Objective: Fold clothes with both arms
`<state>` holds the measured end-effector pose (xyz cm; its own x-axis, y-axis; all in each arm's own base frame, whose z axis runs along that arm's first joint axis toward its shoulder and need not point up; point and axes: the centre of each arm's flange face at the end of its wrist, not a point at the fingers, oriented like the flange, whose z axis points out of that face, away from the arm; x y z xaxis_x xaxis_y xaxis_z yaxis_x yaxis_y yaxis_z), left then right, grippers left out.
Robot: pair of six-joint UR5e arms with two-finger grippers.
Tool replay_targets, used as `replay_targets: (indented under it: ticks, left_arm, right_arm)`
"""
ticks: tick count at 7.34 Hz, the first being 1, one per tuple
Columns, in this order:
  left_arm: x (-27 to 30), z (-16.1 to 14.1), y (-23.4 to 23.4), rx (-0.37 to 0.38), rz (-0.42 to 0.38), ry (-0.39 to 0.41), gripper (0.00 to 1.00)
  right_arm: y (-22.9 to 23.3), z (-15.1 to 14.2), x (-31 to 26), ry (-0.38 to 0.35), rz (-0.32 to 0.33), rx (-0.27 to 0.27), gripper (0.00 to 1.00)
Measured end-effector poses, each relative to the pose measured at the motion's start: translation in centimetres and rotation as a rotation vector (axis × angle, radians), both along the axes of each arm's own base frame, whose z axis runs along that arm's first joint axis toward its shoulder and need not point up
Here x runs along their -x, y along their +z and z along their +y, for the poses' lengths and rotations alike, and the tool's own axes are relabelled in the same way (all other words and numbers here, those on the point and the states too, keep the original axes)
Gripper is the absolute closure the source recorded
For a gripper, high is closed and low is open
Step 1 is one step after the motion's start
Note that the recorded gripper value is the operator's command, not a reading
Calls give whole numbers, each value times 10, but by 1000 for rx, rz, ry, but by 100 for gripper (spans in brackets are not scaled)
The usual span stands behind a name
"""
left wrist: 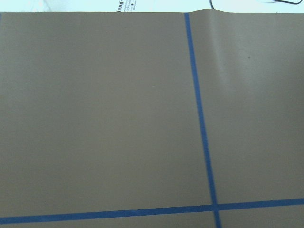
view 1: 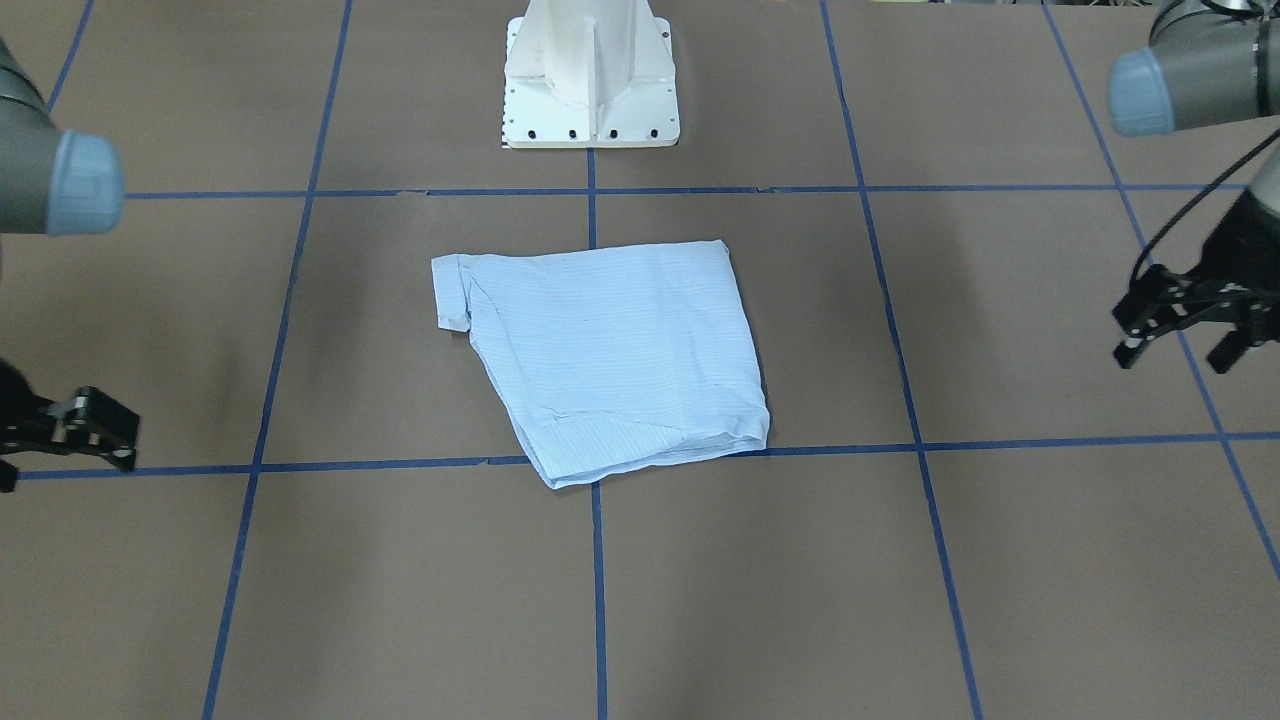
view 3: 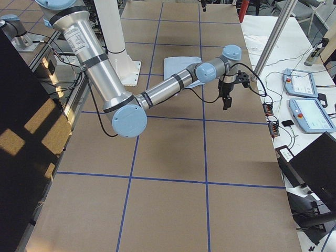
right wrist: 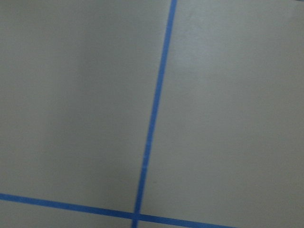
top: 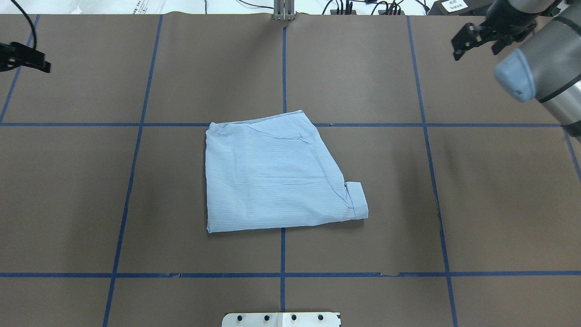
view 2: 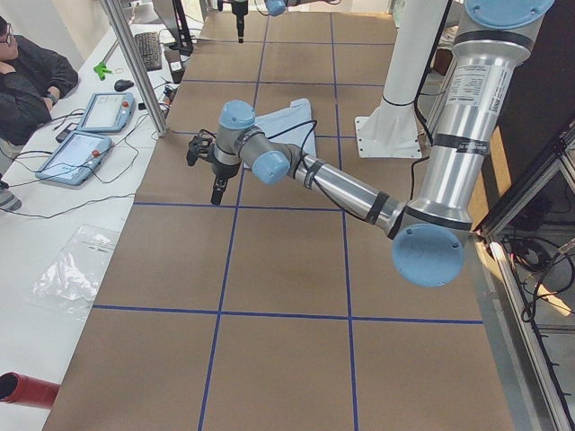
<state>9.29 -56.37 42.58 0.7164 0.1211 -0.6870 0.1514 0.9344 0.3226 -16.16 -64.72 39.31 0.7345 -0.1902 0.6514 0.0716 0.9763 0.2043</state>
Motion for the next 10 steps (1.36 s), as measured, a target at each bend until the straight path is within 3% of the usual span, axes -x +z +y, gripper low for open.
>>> replay_targets:
  ticks: [2, 4, 6, 8, 10]
  left_arm:
    - [93, 8, 51, -48, -132, 79, 0]
    - [153, 23, 108, -35, -156, 129, 0]
    - [165, 41, 165, 34, -119, 129, 0]
    - [167, 52, 190, 5, -110, 115, 0]
    - [168, 79, 218, 8, -111, 113, 0]
  right_arm:
    - [88, 24, -93, -84, 7, -26, 0]
    - [151, 59, -159, -121, 17, -34, 0]
    - [190, 90, -199, -99, 4, -6, 0]
    - [218, 122, -231, -44, -49, 30, 0]
    - [268, 179, -250, 14, -98, 93, 0]
